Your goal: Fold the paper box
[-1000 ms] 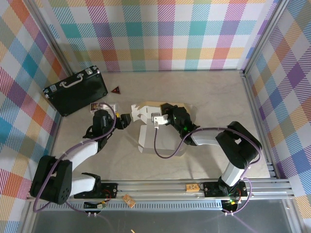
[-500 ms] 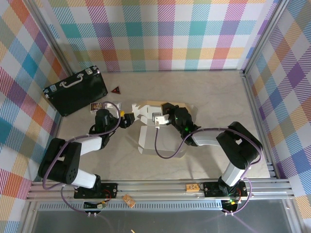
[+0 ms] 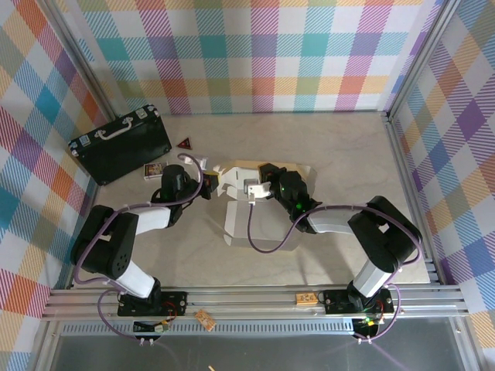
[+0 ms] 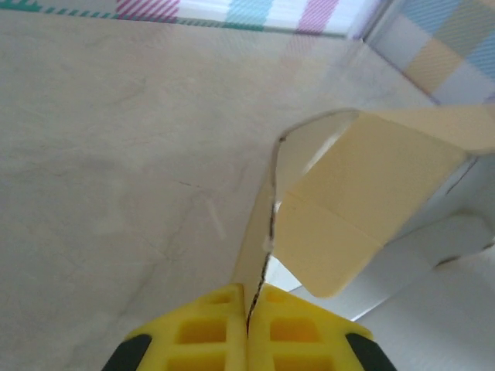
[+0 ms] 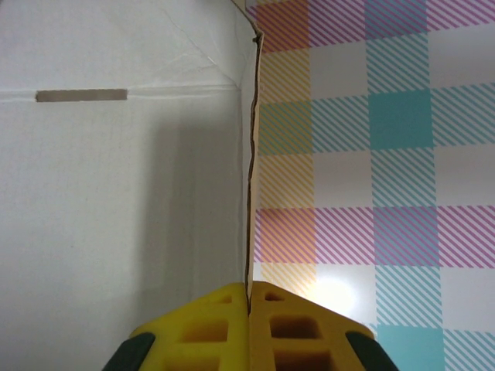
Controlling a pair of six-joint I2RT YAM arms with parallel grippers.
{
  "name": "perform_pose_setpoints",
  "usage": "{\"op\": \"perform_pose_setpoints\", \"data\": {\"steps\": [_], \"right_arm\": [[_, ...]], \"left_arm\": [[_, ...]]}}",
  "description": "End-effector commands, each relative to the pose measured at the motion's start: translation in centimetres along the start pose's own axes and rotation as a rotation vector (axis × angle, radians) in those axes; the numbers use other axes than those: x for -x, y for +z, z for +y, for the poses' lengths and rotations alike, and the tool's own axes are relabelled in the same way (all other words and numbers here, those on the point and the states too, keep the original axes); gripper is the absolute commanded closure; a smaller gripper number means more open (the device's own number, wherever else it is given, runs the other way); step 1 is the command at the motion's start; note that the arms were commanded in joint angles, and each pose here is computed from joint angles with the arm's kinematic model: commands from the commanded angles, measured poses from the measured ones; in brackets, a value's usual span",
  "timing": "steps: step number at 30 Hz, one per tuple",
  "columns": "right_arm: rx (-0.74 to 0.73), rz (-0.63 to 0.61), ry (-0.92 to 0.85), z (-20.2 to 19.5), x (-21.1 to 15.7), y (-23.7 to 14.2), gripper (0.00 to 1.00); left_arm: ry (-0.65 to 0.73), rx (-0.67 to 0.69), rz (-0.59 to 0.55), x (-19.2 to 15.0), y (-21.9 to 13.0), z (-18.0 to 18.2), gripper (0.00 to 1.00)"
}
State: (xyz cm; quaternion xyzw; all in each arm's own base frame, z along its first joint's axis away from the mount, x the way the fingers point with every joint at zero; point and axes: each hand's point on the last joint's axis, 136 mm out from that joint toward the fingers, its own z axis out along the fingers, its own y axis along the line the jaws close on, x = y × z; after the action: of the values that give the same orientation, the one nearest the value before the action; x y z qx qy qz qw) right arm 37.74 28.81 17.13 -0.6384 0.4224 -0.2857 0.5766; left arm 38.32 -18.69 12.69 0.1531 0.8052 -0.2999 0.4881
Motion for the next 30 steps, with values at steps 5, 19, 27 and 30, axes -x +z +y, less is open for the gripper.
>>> {"op": "perform_pose_setpoints", "data": {"steps": [5,19,27,30], "right_arm": [[-0.014,0.004,0.017,-0.1,0.7,-0.4,1.0],[0.015,0.012,0.05,1.8,1.2,-2.1,1.0],[0.024,0.012,0.046,2.0,1.1,-2.3,1.0],[0.027,0.017,0.049,2.3,0.8,-2.5,1.0]], "left_arm": [[0.25,-0.031,0.046,0.2,-0.8,-6.1,1.0],[0.234,-0.094,0.117,-2.2,0.5,-8.7,0.74],[0.053,-0.232,0.0,0.6,-2.9,-8.1,0.22],[-0.052,-0.31,-0.083,3.3,-4.0,-8.0,0.16]]}}
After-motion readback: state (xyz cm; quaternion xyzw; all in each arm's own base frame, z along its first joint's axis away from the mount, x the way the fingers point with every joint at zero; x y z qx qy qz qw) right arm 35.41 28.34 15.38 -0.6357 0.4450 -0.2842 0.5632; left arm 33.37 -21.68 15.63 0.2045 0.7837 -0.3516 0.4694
